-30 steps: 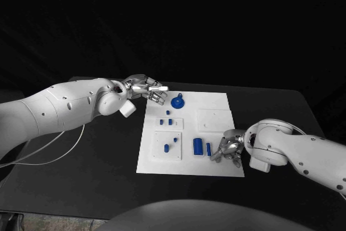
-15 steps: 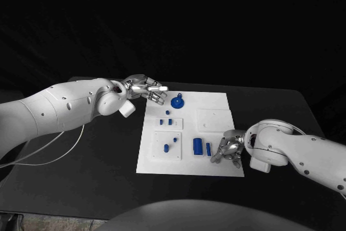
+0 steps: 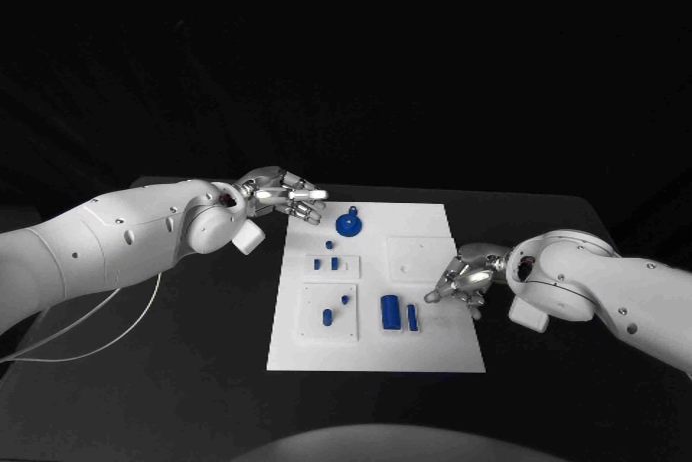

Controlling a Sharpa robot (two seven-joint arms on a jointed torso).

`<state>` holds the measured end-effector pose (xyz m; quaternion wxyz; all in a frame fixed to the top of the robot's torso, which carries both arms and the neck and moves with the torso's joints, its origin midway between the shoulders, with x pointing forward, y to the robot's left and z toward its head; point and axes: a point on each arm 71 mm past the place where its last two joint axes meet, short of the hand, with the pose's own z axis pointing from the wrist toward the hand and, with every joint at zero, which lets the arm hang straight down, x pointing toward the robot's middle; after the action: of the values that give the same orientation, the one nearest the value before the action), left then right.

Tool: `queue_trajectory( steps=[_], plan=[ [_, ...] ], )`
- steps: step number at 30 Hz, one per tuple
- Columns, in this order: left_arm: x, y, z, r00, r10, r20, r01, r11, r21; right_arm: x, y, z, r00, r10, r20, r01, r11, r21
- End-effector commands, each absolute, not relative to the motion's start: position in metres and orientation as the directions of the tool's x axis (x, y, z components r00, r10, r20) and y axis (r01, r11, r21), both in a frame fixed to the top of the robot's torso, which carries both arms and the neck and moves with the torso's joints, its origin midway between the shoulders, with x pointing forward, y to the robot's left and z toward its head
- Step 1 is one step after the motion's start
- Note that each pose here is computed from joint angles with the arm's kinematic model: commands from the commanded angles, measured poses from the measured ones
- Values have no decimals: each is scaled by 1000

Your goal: Assemble the parts on the task board

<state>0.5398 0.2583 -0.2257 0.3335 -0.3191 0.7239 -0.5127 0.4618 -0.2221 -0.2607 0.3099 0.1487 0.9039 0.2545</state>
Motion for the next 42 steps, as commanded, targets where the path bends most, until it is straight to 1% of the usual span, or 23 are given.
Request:
queue_trajectory(
  steps=[1, 2, 4, 7, 12, 14, 17, 21, 24, 30, 31, 36, 42],
  plan=[
    [544, 257, -219, -536, -834, -131, -80, 205, -976, 487, -229, -239, -680, 572, -458, 70, 673, 737],
    [544, 257, -218, -535, -835, -127, -80, 199, -977, 493, -233, -235, -661, 593, -459, 69, 658, 750],
    [547, 256, -218, -526, -842, -116, -79, 185, -980, 512, -244, -224, -597, 666, -447, 72, 599, 797],
    [554, 258, -215, -477, -873, -101, -79, 157, -984, 534, -261, -216, -508, 772, -382, 97, 492, 865],
    [566, 263, -209, -389, -918, -81, -73, 118, -990, 553, -273, -212, -429, 852, -299, 88, 369, 925],
    [569, 265, -207, -366, -927, -80, -66, 112, -992, 558, -274, -211, -404, 873, -273, 74, 329, 941],
    [575, 266, -204, -329, -941, -81, -42, 100, -994, 567, -274, -209, -336, 912, -236, 27, 260, 965],
    [583, 262, -203, -290, -953, -88, 0, 92, -996, 574, -275, -209, -263, 941, -212, -22, 214, 977],
    [587, 258, -203, -261, -961, -95, 25, 92, -995, 578, -276, -211, -226, 955, -194, -42, 189, 981],
    [590, 251, -208, -241, -965, -100, 44, 92, -995, 577, -274, -222, -197, 966, -166, -46, 160, 986],
    [589, 250, -211, -293, -950, -108, -10, 116, -993, 578, -273, -223, -246, 948, -203, 11, 212, 977],
    [584, 247, -214, -280, -955, -100, -9, 107, -994, 574, -268, -222, -236, 953, -191, -2, 196, 981],
    [567, 236, -222, -238, -969, -73, -5, 77, -997, 561, -251, -218, -199, 969, -146, -36, 142, 989]
  ],
)
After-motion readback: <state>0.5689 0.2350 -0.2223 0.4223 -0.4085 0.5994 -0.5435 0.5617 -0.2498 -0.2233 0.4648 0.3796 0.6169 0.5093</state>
